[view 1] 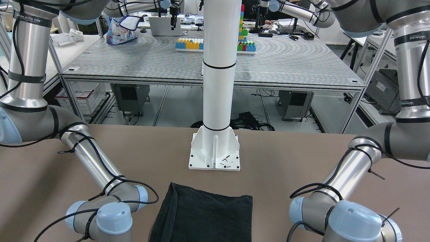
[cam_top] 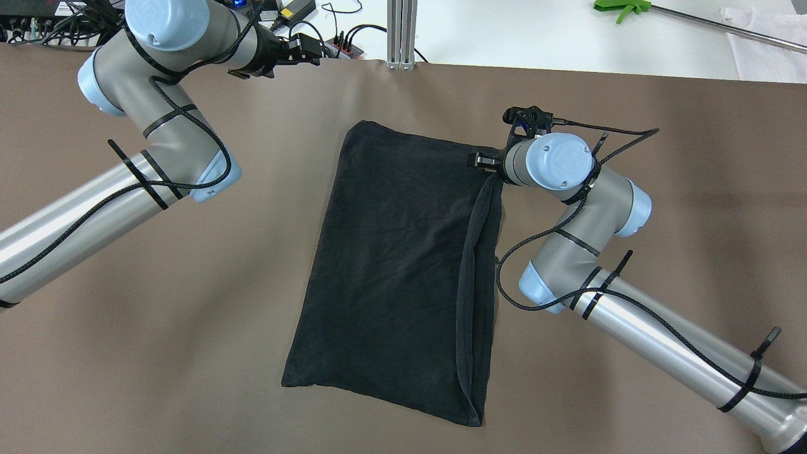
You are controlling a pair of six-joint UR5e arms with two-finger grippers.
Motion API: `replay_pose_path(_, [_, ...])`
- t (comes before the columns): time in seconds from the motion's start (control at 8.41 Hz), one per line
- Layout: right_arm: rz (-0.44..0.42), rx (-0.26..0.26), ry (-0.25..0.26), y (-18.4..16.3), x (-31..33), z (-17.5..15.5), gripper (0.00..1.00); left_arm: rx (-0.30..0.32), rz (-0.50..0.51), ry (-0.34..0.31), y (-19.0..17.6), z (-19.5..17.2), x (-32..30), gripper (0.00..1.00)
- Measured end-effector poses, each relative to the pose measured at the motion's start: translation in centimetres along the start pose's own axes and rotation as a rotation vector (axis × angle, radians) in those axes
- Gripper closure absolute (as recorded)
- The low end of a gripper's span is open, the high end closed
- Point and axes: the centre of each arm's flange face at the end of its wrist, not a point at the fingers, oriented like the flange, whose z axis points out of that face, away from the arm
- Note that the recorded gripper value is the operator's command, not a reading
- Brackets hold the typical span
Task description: Fold clothes
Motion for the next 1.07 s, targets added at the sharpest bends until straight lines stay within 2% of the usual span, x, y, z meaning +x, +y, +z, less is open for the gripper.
replay_pose_path(0.59, [-0.058,-0.027,0.056,2.1,-0.2,1.0,0.06,-0.002,-0.001,0.006,0.3,0.0,0.2,0.00])
replay_pose_path(1.07, [-0.114,-0.087,0.087,4.6,5.0,-2.0,0.06,-0.003,-0.005,0.008,0.4,-0.1,0.3,0.00])
